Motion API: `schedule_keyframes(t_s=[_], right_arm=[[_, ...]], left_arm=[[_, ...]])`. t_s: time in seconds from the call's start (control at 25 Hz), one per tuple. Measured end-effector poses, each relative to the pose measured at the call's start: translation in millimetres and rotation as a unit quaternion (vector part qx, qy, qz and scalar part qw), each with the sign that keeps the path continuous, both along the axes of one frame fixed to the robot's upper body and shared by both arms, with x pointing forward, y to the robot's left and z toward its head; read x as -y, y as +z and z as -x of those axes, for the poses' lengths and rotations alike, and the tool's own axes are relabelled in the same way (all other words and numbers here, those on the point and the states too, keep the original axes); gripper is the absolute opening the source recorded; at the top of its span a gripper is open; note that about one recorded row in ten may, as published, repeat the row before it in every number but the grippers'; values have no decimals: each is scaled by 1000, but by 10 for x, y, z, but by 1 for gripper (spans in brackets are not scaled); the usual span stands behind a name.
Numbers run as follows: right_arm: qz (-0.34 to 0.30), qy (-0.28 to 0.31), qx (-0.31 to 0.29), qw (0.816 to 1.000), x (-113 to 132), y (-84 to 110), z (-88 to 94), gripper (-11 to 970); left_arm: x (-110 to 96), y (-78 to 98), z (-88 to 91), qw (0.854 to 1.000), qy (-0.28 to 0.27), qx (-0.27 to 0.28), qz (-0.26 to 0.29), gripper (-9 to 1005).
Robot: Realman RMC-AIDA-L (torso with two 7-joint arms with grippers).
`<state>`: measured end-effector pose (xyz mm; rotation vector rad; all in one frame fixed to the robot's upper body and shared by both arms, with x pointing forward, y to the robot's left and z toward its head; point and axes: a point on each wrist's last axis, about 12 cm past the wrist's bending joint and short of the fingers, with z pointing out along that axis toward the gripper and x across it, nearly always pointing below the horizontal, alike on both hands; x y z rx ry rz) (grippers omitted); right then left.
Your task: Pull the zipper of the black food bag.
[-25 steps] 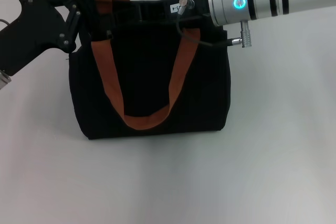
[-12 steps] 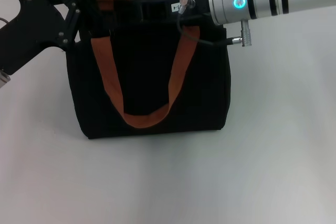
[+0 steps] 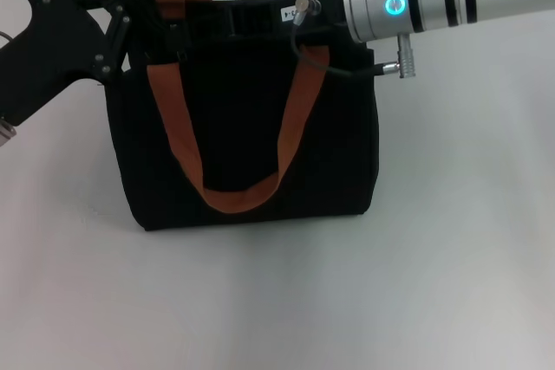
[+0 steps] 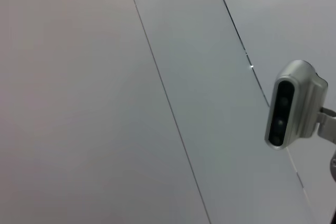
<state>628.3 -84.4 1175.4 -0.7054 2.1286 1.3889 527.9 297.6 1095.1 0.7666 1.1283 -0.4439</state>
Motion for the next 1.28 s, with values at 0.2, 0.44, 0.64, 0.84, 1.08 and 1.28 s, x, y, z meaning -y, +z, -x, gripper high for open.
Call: schedule_keyframes(t_s=[0.2,0.44,0.64,0.84,1.08,1.28], right_arm=[[1,-6,4,1000,20,-9,-6,325],[2,15,5,1000,-11,8,42,327],[-1,5,6,1000,18,3,27,329],[0,2,12,1000,35,3,15,331],[3,1,20,1000,42,-3,8,333],[4,5,23,1000,18,9,12,456]], left_arm=[[-7,-15,14,1000,4,-1,5,24],[-24,-20,22,1000,10,-2,8,24],[-29,-24,30,1000,10,-2,9,24],[-34,-32,57,1000,8,-4,13,24],[-36,-28,90,1000,2,0,18,24],[-38,-28,98,1000,1,0,19,24]])
